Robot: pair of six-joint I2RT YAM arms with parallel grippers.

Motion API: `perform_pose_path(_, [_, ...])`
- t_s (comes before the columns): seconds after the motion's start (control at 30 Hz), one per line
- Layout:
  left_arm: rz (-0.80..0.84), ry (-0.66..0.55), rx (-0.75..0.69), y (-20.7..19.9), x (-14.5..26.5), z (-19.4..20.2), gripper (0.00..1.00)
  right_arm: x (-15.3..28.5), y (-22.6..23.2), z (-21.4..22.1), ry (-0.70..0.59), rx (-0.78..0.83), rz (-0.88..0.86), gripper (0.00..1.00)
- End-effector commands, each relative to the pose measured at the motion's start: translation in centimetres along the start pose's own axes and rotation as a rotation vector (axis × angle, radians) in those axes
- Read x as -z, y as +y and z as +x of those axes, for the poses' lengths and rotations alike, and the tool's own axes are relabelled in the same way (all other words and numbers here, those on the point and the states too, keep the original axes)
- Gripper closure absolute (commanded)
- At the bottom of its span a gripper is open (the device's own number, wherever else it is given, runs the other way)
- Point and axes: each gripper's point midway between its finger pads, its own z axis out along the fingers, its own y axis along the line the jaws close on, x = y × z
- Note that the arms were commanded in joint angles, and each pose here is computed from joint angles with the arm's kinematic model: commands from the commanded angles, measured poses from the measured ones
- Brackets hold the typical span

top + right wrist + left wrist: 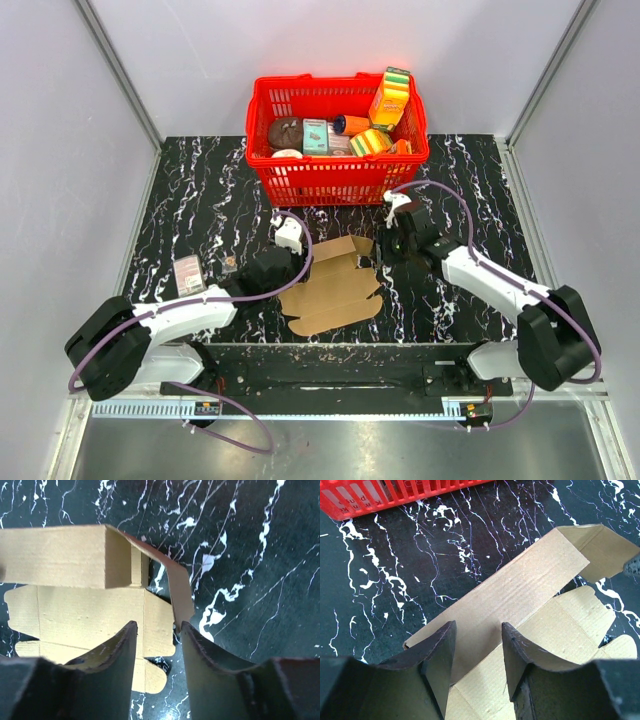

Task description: Fold the paper box

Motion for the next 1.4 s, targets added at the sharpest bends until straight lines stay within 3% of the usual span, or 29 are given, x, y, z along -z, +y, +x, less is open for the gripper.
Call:
perform_pose_path(0.0, [0.025,0.015,0.013,-0.4,0.0,0.6,0.54,0.5,-0.5,0.7,-0.040,-0.060,0.011,0.51])
perform_pose_path(0.47, [0.027,0.015,0.011,-0.2,0.3,0.6,0.55,-1.3,-1.2,2.3,-0.070,-0.163,0.023,0.50])
perform_pose_path(0.7, [0.032,0.024,0.009,-0.3,0.3,0.9,0.55,0.9,-2.0,1.6,-0.118,-0.172,0.079,0.52])
perform_pose_path(0.77, [0.030,0.025,0.007,-0.2,0.4,0.9,0.55,1.7,-2.1,1.2,-0.134,-0.160,0.087,0.48])
perform_pose_path(1.0, [0.025,0.027,0.007,-0.2,0.4,0.9,0.56,3.2,-2.4,-1.0,-0.140,0.028,0.114,0.37])
perform_pose_path(1.17, [0.024,0.025,0.006,-0.2,0.4,0.7,0.56,1.8,-2.0,-2.0,-0.052,0.159,0.104,0.41])
perform_pose_path(1.37, [0.022,0.027,0.005,-0.1,0.4,0.8,0.56,0.6,-2.2,-3.4,-0.058,0.238,0.113,0.49])
